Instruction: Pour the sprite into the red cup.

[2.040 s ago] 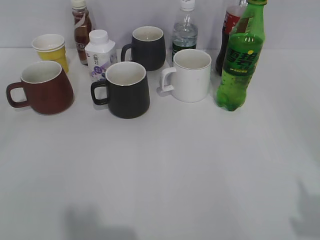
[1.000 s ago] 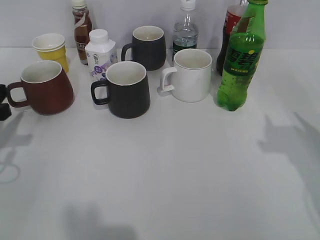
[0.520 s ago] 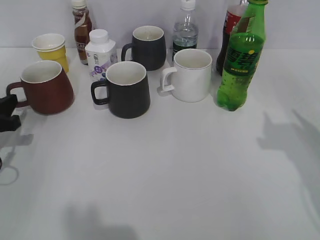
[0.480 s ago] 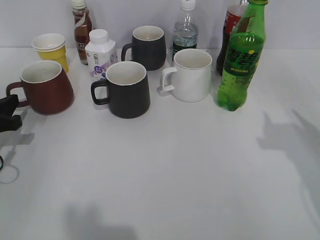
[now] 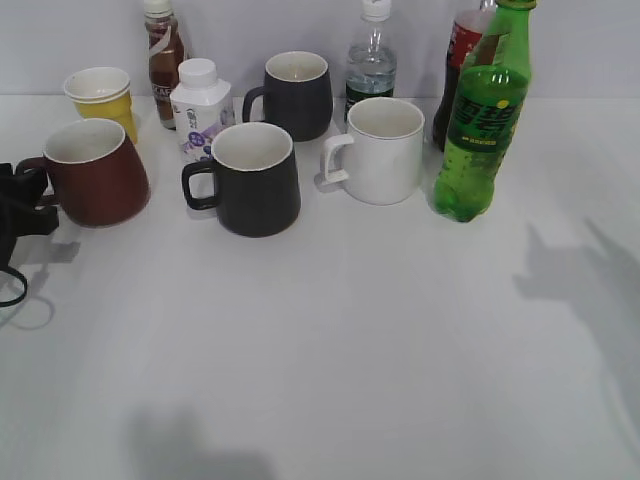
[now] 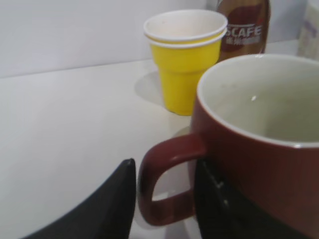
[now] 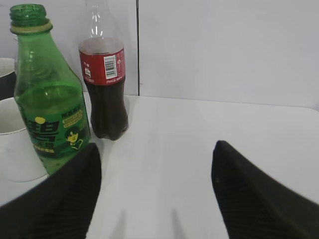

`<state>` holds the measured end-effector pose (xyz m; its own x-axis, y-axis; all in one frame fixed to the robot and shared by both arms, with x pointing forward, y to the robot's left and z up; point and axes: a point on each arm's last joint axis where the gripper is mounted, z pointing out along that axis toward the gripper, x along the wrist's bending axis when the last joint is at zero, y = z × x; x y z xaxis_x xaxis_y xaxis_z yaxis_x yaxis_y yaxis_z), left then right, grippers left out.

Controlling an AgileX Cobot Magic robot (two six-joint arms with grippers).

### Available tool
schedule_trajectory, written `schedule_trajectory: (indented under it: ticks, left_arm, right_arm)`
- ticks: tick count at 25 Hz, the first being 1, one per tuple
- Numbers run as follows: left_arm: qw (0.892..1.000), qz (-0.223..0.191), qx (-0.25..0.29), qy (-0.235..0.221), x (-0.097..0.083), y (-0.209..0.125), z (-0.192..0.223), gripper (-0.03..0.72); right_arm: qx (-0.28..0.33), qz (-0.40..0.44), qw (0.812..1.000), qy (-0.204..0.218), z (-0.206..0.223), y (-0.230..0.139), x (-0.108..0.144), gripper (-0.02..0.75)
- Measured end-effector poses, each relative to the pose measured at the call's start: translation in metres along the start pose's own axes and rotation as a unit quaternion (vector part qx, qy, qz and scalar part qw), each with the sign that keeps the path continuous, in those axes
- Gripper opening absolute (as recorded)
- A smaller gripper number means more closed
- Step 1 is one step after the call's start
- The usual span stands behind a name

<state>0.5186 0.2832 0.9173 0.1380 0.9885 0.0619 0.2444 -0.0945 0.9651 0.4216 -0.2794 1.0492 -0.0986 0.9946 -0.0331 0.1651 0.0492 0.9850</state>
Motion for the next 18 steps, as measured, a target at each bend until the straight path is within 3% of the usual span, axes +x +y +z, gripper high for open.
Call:
schedule_trajectory:
  ticks: [10, 18]
  left_arm:
    - [1.000, -0.002, 0.006, 0.005, 0.004, -0.005, 0.027, 0.313]
    - [1.000, 0.011, 0.009, 0.009, 0.021, -0.007, 0.029, 0.313]
  right_arm:
    - [0.000, -0.001, 1.000, 0.000, 0.000, 0.000, 0.000, 0.517]
    - [-0.001, -0.001, 1.000, 0.000, 0.000, 0.000, 0.000, 0.482]
